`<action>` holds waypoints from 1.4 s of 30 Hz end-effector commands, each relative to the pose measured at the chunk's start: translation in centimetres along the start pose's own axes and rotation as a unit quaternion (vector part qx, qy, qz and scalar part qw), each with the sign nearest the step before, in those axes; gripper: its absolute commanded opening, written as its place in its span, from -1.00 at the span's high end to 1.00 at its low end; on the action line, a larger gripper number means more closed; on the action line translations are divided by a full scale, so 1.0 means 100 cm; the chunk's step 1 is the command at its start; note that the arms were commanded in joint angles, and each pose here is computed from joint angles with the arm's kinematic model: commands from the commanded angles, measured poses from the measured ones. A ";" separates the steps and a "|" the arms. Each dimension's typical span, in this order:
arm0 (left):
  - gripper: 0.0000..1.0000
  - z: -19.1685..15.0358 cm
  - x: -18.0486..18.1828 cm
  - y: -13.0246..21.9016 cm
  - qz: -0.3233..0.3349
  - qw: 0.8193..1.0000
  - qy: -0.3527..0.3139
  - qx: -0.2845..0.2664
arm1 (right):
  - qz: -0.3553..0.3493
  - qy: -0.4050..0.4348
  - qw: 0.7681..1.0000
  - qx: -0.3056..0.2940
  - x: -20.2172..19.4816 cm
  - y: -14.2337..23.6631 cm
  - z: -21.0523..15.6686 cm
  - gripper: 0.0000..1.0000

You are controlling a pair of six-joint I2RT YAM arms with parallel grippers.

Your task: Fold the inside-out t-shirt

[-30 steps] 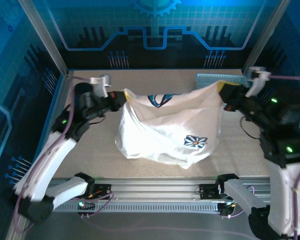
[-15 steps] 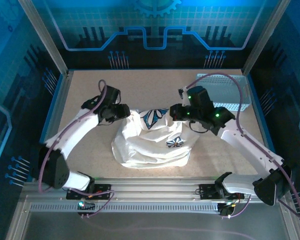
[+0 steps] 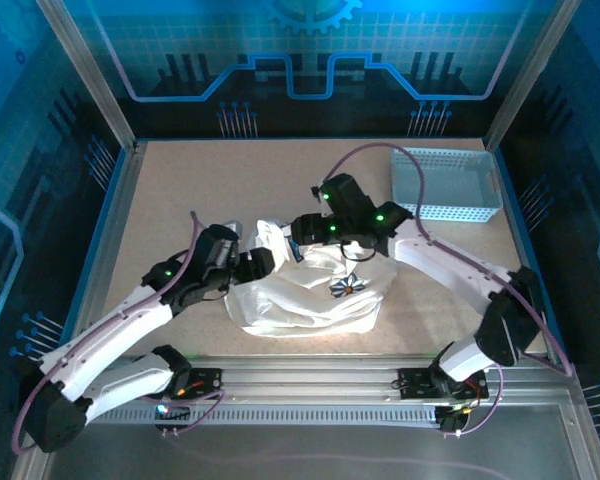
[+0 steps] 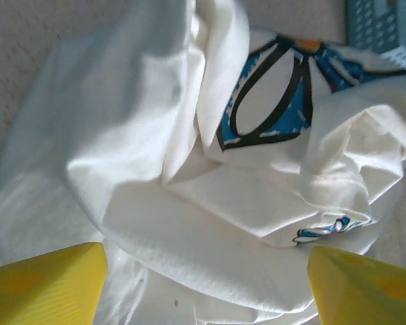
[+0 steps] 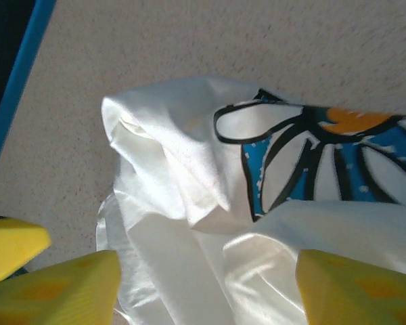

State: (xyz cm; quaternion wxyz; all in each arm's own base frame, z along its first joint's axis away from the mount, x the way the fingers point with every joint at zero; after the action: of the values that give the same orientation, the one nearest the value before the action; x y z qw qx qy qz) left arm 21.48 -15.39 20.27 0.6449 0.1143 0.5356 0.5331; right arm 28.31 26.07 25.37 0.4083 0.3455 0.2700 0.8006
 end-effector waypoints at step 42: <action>1.00 0.089 -0.115 0.031 -0.031 0.981 -0.155 -0.113 | -0.011 -0.103 0.985 -0.135 -0.149 0.124 -0.018 1.00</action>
State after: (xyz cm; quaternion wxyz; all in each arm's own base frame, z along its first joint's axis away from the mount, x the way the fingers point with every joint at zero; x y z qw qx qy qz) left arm 30.23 -22.14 25.97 0.6924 0.1381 0.4569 0.5411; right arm 29.06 7.14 22.86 0.4923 0.4153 0.1436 0.7514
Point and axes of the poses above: each hand's point on the last joint's axis, 136 mm out from that joint toward the fingers, its own y axis back along the fingers, its own x axis along the line the jaws close on, z = x × y, the point moved 5 cm from there along y, back along the fingers, and after that the axes turned 7 degrees about y, right-handed, at the moved point
